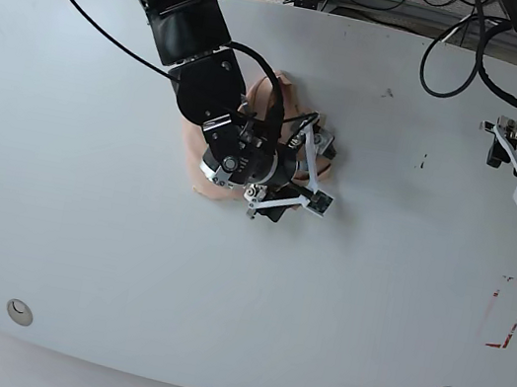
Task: Fold the T-shirt properly
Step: 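Press the folded bundle flat with the right gripper while the left lifts away, then grasp the bundle edges with both grippers and spread the shirt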
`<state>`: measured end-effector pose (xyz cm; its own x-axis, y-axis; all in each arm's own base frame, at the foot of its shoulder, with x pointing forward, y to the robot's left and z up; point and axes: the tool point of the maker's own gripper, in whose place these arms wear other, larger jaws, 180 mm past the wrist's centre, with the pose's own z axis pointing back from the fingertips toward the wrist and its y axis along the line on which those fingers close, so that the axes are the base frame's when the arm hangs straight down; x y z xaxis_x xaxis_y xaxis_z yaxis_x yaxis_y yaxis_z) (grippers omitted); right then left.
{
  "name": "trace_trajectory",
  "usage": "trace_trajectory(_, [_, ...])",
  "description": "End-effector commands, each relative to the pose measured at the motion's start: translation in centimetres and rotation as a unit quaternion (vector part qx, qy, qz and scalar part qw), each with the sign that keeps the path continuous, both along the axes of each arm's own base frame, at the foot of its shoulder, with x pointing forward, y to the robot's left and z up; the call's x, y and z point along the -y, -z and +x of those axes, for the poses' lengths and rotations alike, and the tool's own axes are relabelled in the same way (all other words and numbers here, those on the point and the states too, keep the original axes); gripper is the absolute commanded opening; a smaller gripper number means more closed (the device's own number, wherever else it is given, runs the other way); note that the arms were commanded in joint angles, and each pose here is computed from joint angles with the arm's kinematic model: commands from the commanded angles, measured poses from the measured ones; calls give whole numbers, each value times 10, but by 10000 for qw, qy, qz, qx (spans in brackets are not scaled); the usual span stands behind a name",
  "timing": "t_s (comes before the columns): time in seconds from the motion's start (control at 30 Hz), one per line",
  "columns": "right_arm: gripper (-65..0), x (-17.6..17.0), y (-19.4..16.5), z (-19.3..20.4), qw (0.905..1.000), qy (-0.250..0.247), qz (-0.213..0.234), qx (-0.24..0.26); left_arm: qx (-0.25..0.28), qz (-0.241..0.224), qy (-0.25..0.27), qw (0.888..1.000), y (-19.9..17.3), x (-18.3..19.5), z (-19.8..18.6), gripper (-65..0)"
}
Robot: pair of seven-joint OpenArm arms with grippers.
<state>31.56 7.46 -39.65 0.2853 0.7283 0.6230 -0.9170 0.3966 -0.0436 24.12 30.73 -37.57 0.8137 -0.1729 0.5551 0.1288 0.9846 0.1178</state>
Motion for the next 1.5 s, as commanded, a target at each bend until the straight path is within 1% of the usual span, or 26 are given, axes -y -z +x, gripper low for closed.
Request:
trace_trajectory(0.0, [-298,-10,-18,12,9994,-45,225,257,216,91,41,9997,-13,-4,8,-357])
trace_trajectory(0.03, [-358,-10,-18,12,9994,-45,225,257,210,87,39,9997,-12,-4,8,-357])
trace_trajectory(0.07, [-491,-10,-18,12,9994,-38,227,250,204,82,37,9998,-12,-4,8,-357])
trace_trajectory(0.1, [-561,-10,-19,12,9994,-40,234,263,204,82,37,9998,-12,-4,8,-357])
trace_trajectory(0.13, [-650,-9,-19,12,9994,-39,212,267,204,82,37,9998,-12,-4,8,-357])
trace_trajectory(0.2, [-650,-11,-26,12,9990,-42,284,350,204,82,37,9998,-12,-4,8,-357])
trace_trajectory(0.23, [-629,-13,-30,9,9986,-53,351,402,204,82,37,9998,-12,-4,8,-357])
trace_trajectory(0.27, [-626,-15,-34,6,9982,-65,399,444,204,82,37,9998,-12,-4,8,-357])
trace_trajectory(0.33, [-639,-18,-47,4,9966,-78,527,624,204,82,37,9998,-12,-4,8,-357])
trace_trajectory(0.47, [-642,-14,-66,5,9956,-84,352,869,202,81,44,9998,-12,-3,8,-357])
trace_trajectory(0.63, [-640,-13,-84,9,9932,-76,380,1102,185,83,41,9998,-11,-4,7,-357])
trace_trajectory(0.73, [-639,-5,-87,17,9927,117,433,1116,160,67,144,9997,-9,2,9,-357])
trace_trajectory(0.8, [-637,-1,-88,21,9923,220,474,1119,28,76,271,9996,-3,8,3,-357])
trace_trajectory(0.97, [-637,-1,-87,38,9909,502,764,989,-79,34,517,9986,4,23,2,-357])
trace_trajectory(1.13, [-636,-5,-77,42,9905,538,934,853,-116,62,761,9970,5,38,-1,-357])
trace_trajectory(1.23, [-631,-14,-76,46,9889,567,1129,781,-58,61,1089,9940,1,58,5,-357])
trace_trajectory(1.27, [-612,-16,-75,47,9892,571,1114,763,-66,48,1215,9926,2,66,5,-357])
trace_trajectory(1.3, [-568,-18,-73,46,9899,571,1086,705,-63,42,1353,9908,2,74,6,-357])
trace_trajectory(1.33, [-507,-18,-72,46,9904,570,1067,672,-43,56,1485,9889,1,82,8,-357])
trace_trajectory(1.43, [-358,-13,-80,49,9889,615,1099,792,-55,11,1825,9832,2,104,10,-357])
trace_trajectory(1.47, [-311,-5,-86,54,9866,765,1160,851,-70,-35,2005,9797,4,117,10,-357])
